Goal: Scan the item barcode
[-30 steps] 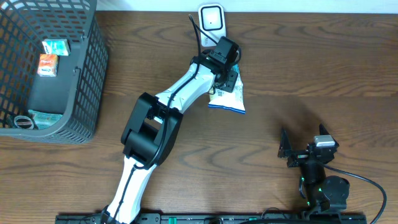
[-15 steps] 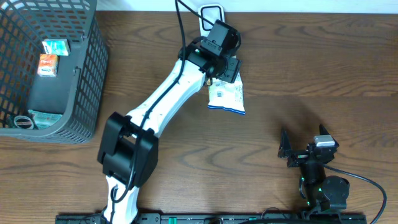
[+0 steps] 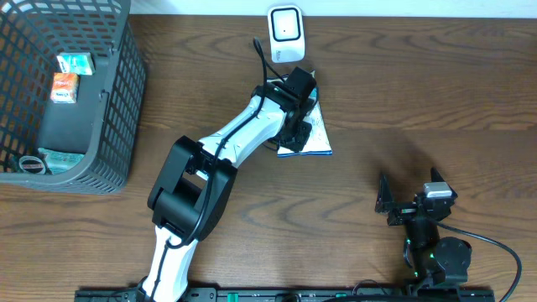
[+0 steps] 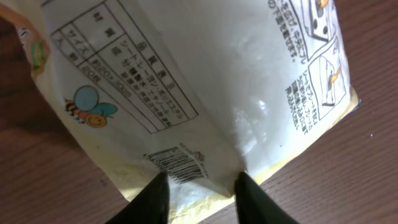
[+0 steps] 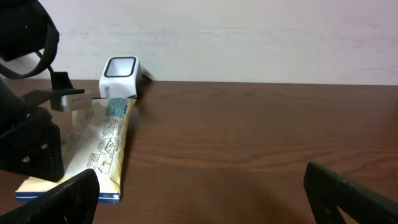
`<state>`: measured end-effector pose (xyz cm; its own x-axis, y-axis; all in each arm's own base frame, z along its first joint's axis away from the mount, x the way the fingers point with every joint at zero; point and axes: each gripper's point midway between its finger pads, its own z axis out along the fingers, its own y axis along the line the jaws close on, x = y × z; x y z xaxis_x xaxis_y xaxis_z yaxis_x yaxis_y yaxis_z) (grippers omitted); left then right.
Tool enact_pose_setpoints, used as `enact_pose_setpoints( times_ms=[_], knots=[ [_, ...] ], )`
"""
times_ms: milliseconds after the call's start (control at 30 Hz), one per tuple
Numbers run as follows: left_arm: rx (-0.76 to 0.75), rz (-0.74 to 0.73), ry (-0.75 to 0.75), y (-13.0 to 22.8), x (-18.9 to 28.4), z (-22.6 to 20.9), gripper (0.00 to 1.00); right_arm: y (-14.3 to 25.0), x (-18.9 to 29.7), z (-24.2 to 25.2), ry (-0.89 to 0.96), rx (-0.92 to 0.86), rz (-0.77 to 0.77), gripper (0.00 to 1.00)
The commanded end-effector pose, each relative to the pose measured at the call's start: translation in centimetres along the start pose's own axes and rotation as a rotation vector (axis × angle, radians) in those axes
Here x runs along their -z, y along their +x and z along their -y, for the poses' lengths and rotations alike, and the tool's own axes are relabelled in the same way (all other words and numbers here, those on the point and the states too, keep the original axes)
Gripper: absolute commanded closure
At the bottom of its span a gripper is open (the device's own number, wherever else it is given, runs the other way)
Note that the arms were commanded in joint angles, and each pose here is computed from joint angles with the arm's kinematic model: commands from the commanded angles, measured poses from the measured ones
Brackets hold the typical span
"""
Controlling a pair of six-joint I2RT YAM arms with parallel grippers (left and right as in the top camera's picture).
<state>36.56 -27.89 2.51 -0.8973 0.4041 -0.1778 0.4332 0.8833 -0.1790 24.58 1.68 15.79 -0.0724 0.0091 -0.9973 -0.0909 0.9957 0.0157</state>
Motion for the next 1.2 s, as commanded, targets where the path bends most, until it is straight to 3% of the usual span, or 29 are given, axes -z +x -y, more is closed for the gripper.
enact_pose_setpoints(
  times_ms=[0, 233, 400, 567, 867, 933, 967, 1167],
  knots=[
    [-0.008, 0.046, 0.017, -1.2, 1.6, 0.5, 0.69, 0.0, 0.0, -0.2, -0.01, 0.012, 0.0, 0.01],
    [-0.038, 0.307, 0.047, -6.6, 9.4, 1.7, 0.7, 0.0, 0.0, -0.2, -0.01, 0.012, 0.0, 0.01],
    [-0.005, 0.552, -0.09, -11.1, 14.1, -1.1, 0.69, 0.0, 0.0, -0.2, -0.01, 0.012, 0.0, 0.01],
    [0.003, 0.565, -0.093, -12.2, 11.8, -1.9, 0.69, 0.0, 0.0, -0.2, -0.01, 0.012, 0.0, 0.01],
    [0.008, 0.434, -0.109, -11.6, 2.0, -3.2, 0.64, 0.0, 0.0, -0.2, -0.01, 0.012, 0.0, 0.01],
    [0.009, 0.41, -0.112, -11.3, 0.3, -3.5, 0.5, 0.0, 0.0, -0.2, -0.01, 0.012, 0.0, 0.01],
    [0.01, 0.398, -0.114, -11.1, -0.3, -3.6, 0.48, 0.0, 0.0, -0.2, -0.01, 0.012, 0.0, 0.01],
    [0.006, 0.441, -0.107, -12.0, 1.5, -3.1, 0.44, 0.0, 0.0, -0.2, -0.01, 0.012, 0.0, 0.01]
  ],
)
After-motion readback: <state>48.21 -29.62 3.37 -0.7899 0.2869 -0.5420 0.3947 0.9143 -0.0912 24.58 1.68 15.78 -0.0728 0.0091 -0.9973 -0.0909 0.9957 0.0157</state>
